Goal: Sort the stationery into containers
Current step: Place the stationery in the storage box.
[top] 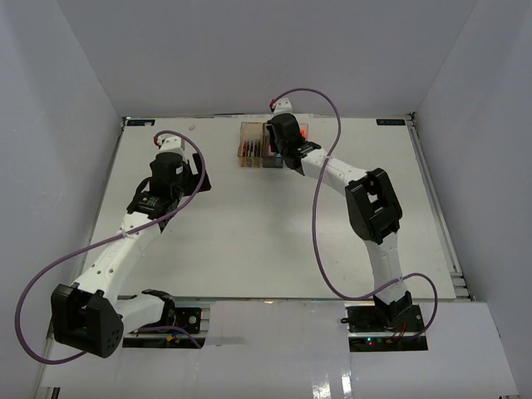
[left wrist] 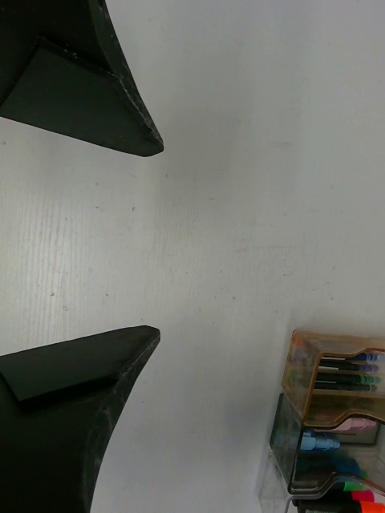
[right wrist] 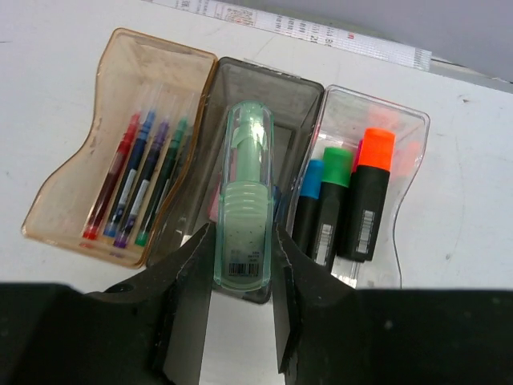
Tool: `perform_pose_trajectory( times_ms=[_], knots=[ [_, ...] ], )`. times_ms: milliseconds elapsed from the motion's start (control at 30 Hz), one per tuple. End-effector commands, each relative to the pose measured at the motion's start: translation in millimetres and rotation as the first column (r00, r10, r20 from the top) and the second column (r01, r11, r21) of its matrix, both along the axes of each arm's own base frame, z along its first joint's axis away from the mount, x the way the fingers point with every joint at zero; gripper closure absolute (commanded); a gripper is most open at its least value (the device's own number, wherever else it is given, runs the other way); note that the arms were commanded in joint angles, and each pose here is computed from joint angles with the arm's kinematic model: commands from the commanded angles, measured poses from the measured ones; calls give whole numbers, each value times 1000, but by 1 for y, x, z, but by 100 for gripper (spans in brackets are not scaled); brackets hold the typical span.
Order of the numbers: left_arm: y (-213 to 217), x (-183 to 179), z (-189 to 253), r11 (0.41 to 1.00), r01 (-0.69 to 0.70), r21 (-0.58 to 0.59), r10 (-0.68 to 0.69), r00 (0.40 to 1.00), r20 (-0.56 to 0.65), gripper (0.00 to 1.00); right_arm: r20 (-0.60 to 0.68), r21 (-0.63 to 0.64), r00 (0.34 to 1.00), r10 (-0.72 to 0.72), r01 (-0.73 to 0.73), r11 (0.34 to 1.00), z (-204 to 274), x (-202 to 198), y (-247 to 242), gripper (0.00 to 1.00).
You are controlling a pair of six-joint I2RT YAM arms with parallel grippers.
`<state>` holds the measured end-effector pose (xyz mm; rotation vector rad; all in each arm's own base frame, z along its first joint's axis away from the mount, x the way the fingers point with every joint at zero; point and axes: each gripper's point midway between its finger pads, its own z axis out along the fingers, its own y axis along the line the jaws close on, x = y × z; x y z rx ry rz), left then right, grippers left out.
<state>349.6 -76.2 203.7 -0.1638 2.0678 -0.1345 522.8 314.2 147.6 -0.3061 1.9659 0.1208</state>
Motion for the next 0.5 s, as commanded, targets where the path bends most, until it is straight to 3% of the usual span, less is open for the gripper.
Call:
perform_pose_trajectory(
  times_ms=[0, 267, 467],
  knots=[
    [1, -1, 17, 1000, -1, -25, 2, 999, 55, 2, 18, 31, 1000, 7, -7, 999, -1, 21, 8, 65],
    [3, 0, 17, 1000, -3, -26, 4, 998, 56, 2, 19, 44, 999, 44, -45, 998, -2, 40, 15, 42],
    [4, -1, 19, 1000, -6, -25, 8, 998, 61, 2, 79, 45, 996, 40, -43, 998, 54, 17, -4, 28]
  ],
)
